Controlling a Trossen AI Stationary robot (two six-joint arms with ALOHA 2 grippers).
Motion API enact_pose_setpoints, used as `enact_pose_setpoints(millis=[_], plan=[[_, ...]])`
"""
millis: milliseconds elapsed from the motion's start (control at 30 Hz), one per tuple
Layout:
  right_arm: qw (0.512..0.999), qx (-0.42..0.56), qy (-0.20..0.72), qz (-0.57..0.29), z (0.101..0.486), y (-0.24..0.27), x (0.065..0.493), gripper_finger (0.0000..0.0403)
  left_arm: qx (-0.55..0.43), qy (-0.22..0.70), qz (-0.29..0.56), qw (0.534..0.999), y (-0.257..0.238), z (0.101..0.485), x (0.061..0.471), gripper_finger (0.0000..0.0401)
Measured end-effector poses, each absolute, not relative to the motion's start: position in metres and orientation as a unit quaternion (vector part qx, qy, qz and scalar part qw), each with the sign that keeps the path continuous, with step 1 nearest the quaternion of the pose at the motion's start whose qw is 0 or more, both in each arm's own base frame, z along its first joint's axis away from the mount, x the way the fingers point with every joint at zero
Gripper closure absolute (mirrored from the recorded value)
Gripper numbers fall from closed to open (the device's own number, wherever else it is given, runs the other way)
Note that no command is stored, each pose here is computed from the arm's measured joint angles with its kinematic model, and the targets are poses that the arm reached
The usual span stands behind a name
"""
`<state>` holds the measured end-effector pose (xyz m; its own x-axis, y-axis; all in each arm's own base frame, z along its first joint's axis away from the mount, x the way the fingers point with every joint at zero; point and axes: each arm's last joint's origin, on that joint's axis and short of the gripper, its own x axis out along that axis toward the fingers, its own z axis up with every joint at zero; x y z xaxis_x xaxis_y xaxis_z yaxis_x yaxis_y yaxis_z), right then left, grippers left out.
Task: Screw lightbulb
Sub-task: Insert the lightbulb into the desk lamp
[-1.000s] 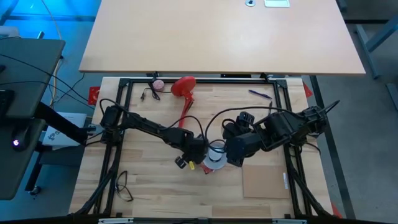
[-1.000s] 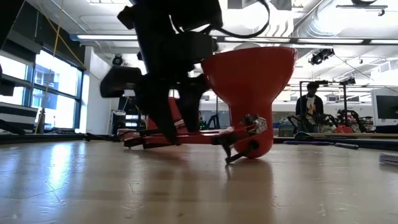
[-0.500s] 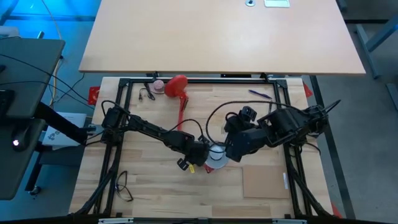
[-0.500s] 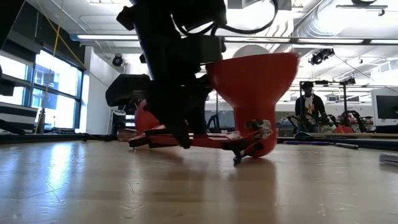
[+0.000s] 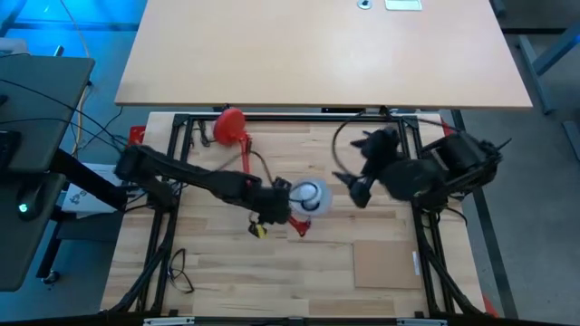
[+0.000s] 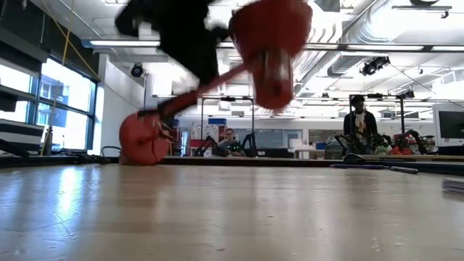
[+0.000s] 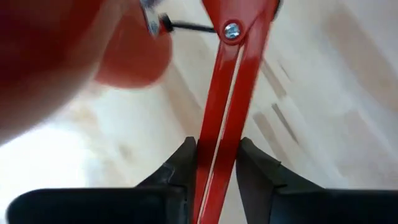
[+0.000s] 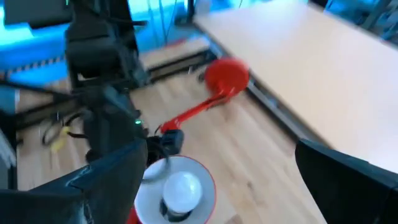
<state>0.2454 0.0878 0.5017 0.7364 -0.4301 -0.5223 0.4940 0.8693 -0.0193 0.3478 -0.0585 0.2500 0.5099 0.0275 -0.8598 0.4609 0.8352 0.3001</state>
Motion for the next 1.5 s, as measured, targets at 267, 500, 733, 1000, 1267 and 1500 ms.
enact_pose_setpoints(millis=[267,500,733,1000,1267,1500], plan=[[0.950,0.041,0.153,-0.269,0.539,0.069,0.216,0.0004,0.193,0.303,-0.026,0.933,-0.047,0.347,0.305,0.0397],[0.952,0.034,0.132,-0.275,0.547,0.061,0.208,0.0004,0.182,0.262,0.043,0.947,-0.028,0.376,0.281,0.0398],[0.952,0.032,0.139,-0.272,0.546,0.061,0.208,0.0004,0.168,0.319,0.054,0.931,-0.010,0.352,0.301,0.0390],[0.953,0.048,0.138,-0.267,0.546,0.062,0.208,0.0004,0.036,0.502,0.029,0.864,0.055,0.288,0.322,0.0306],[0.950,0.036,0.154,-0.268,0.541,0.063,0.210,0.0004,0.121,0.568,-0.066,0.812,0.076,0.263,0.325,0.0211],[0.946,0.015,0.186,-0.265,0.533,0.065,0.214,0.0004,0.204,0.654,-0.090,0.723,0.079,0.230,0.331,0.0184]])
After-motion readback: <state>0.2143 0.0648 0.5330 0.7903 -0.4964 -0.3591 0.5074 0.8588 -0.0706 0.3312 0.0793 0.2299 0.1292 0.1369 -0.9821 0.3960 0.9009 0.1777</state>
